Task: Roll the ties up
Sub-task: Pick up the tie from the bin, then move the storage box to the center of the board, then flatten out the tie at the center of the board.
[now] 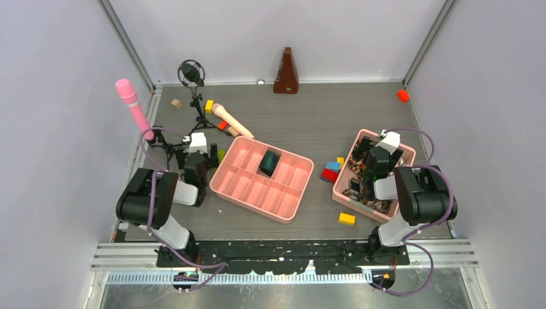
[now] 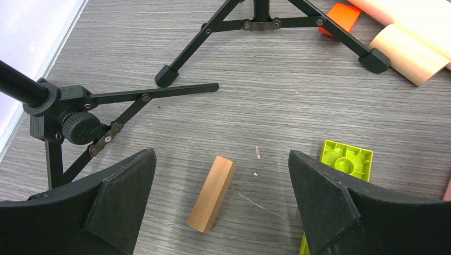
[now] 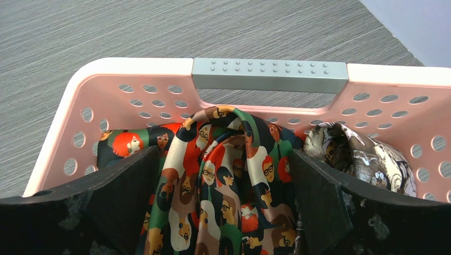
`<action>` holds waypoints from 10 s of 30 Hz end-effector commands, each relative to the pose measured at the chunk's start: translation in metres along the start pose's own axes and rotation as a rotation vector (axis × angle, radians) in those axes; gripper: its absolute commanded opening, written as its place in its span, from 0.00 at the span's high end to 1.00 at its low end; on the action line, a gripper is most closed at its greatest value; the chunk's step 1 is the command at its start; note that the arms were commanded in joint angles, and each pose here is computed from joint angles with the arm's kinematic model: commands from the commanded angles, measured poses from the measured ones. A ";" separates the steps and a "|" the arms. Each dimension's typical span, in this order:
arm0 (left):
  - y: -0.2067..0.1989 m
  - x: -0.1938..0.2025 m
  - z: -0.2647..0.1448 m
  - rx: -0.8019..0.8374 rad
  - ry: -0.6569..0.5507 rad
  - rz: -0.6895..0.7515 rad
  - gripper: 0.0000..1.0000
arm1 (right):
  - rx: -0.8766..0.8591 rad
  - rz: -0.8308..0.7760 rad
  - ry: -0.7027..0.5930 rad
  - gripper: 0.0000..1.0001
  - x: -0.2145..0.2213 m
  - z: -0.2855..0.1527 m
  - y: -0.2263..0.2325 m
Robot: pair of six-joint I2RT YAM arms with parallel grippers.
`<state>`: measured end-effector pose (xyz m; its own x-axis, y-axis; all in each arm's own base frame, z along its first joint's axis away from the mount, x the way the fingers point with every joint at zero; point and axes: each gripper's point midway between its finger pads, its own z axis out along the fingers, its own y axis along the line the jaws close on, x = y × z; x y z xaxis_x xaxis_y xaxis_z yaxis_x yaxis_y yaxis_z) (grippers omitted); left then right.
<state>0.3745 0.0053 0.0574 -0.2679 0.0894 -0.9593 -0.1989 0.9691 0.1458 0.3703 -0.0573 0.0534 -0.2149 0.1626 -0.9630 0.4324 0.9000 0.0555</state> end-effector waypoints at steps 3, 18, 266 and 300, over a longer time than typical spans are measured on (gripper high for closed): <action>0.003 -0.025 0.003 -0.014 -0.074 -0.038 0.00 | -0.017 0.040 -0.069 0.01 -0.023 0.001 0.006; 0.004 -0.029 -0.012 0.009 -0.133 -0.060 0.00 | 0.022 0.166 -0.049 0.01 -0.076 -0.032 0.005; -0.403 -0.164 -0.304 1.494 0.251 0.002 0.27 | -0.447 0.375 -0.407 1.00 -0.479 -0.258 0.092; -0.261 -0.247 -0.305 1.414 -0.140 -0.021 0.17 | -1.120 -0.200 -0.319 1.00 -0.422 -0.305 0.205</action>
<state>0.2167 -0.3492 0.3063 -0.2433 0.0367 -0.9693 0.8711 0.4478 -0.2017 0.3100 0.1619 0.5363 0.0166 0.0907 -0.9957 -0.4709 0.8792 0.0722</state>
